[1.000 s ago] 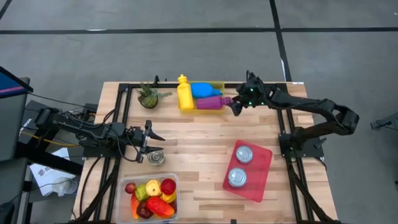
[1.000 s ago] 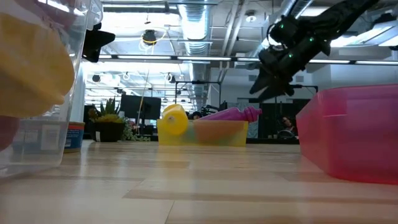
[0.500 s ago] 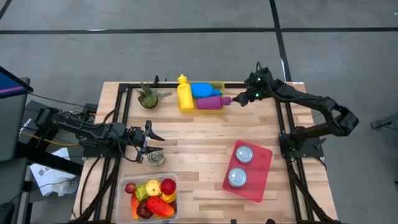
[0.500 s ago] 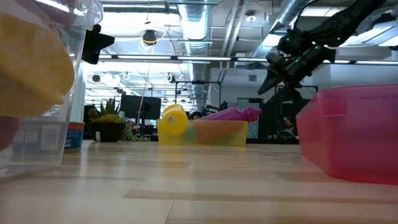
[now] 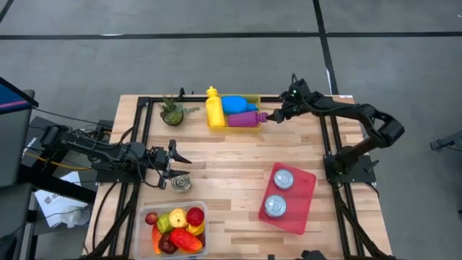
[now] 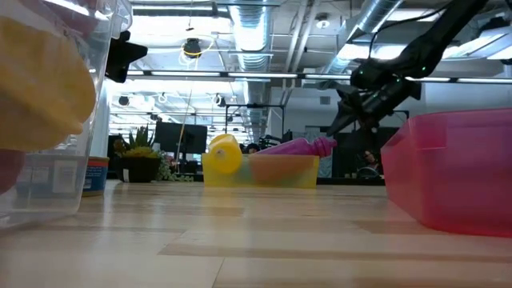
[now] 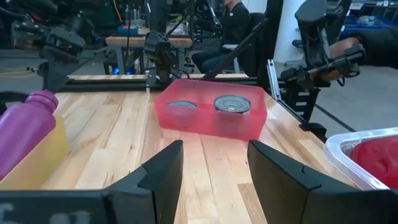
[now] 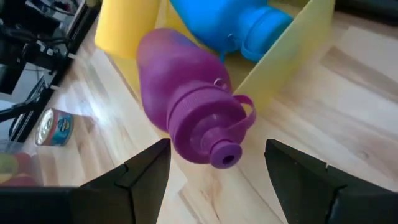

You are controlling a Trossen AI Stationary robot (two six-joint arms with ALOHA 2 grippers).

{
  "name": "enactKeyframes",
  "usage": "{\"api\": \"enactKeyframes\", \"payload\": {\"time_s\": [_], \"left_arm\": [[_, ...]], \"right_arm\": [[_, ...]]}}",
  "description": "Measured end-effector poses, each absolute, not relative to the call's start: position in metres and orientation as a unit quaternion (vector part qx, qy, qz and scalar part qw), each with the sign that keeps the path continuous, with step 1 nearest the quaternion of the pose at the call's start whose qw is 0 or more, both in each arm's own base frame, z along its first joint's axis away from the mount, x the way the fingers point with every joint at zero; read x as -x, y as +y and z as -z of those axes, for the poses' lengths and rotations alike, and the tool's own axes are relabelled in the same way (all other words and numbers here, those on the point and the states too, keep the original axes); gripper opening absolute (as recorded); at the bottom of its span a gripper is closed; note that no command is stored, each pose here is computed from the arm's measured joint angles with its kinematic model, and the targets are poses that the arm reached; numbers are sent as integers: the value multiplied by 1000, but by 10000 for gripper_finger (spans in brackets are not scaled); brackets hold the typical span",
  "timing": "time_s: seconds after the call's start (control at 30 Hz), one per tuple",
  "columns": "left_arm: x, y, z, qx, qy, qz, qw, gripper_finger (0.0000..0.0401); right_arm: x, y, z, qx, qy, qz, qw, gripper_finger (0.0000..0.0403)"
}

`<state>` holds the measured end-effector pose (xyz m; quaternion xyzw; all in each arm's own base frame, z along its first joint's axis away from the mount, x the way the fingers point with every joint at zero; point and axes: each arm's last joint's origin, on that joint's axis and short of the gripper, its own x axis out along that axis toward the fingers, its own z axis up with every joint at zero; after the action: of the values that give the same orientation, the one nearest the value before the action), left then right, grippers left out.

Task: Pick & Place Food Item
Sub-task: Adjust the purple tumbler in the yellow bin

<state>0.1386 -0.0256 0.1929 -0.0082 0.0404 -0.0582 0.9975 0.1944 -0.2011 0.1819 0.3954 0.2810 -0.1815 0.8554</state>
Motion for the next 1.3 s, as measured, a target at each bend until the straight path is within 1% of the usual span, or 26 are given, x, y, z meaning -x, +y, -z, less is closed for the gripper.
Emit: {"api": "enactKeyframes", "payload": {"time_s": [0.23,0.37,0.5,0.77,0.87,0.93,1.1,1.2,1.3], "left_arm": [[-139,-26,-192,9,47,58,997,172],[-138,-26,-191,9,48,58,997,172],[-138,-26,-191,9,48,58,997,172],[-138,-26,-191,9,49,58,997,172],[-139,-26,-191,9,48,58,997,172],[-138,-26,-191,9,49,58,997,172],[-138,-26,-191,10,49,58,997,172],[-138,-26,-191,10,49,58,997,172],[-138,-26,-191,10,49,58,997,172]], "right_arm": [[-196,-204,-177,-398,282,172,856,248],[-199,-203,-178,-390,278,167,862,225],[-199,-202,-178,-388,279,165,863,177],[-202,-200,-178,-374,283,154,870,46],[-203,-198,-178,-369,285,151,872,16],[-204,-197,-178,-368,286,150,872,5],[-205,-191,-182,-367,290,143,872,2],[-205,-186,-191,-368,298,139,869,1],[-207,-183,-206,-349,285,143,881,1]]}}
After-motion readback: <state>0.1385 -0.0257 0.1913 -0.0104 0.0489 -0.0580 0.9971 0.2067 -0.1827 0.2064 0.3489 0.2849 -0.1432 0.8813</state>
